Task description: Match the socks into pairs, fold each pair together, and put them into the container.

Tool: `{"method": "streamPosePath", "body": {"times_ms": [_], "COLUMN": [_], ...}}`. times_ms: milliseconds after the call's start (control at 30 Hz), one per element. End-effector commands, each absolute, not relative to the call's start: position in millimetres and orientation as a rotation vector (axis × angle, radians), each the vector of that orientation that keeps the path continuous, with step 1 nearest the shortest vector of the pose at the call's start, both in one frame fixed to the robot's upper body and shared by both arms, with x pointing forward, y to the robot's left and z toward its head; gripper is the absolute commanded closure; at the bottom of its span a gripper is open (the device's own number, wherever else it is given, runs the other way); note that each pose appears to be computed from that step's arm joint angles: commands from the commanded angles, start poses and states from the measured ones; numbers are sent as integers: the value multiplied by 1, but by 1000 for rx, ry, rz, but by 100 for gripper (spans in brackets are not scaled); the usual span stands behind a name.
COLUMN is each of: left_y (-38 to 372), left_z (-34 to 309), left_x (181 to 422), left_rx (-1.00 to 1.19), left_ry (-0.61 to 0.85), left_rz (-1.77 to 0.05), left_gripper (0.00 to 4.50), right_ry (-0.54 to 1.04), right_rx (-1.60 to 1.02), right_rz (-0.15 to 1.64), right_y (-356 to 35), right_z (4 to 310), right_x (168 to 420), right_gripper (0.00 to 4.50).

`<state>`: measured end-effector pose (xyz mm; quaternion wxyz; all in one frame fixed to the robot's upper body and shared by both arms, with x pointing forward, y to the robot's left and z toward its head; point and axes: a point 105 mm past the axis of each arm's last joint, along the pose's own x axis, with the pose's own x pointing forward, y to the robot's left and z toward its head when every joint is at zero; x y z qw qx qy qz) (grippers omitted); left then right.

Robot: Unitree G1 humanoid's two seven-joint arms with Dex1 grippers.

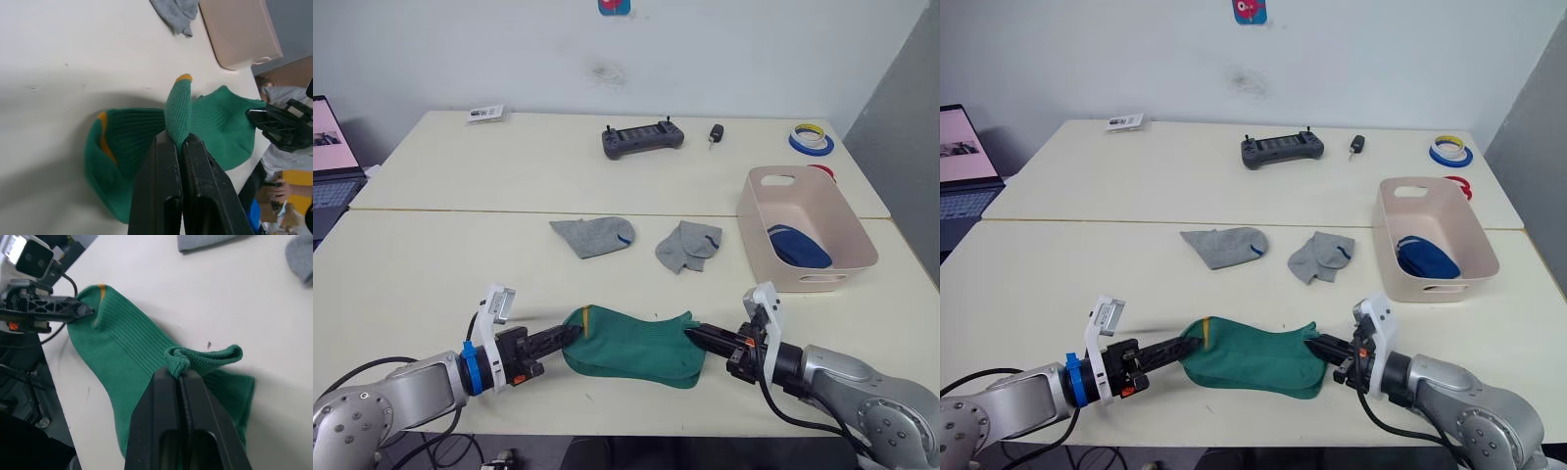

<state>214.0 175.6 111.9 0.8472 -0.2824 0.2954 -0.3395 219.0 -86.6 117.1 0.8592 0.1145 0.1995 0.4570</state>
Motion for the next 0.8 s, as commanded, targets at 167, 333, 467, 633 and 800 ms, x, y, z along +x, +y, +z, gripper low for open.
{"method": "streamPosePath", "body": {"times_ms": [167,333,467,633,800], "left_y": [177,174,177,176,178], "left_z": [91,80,74,73,74], "left_x": [213,219,222,222,223], "left_rx": [-587,-562,-541,-537,-565], "left_ry": [648,650,654,649,620], "left_rz": [-644,-616,-580,-578,-558], "left_gripper": [450,450,450,450,405], "right_ry": [444,487,508,508,479], "right_rx": [219,185,150,149,145], "right_rz": [939,911,911,911,913], "right_y": [-91,-93,-95,-96,-98], "right_z": [109,93,88,88,94], "right_x": [221,222,221,221,223], "right_gripper": [447,447,447,447,342]}}
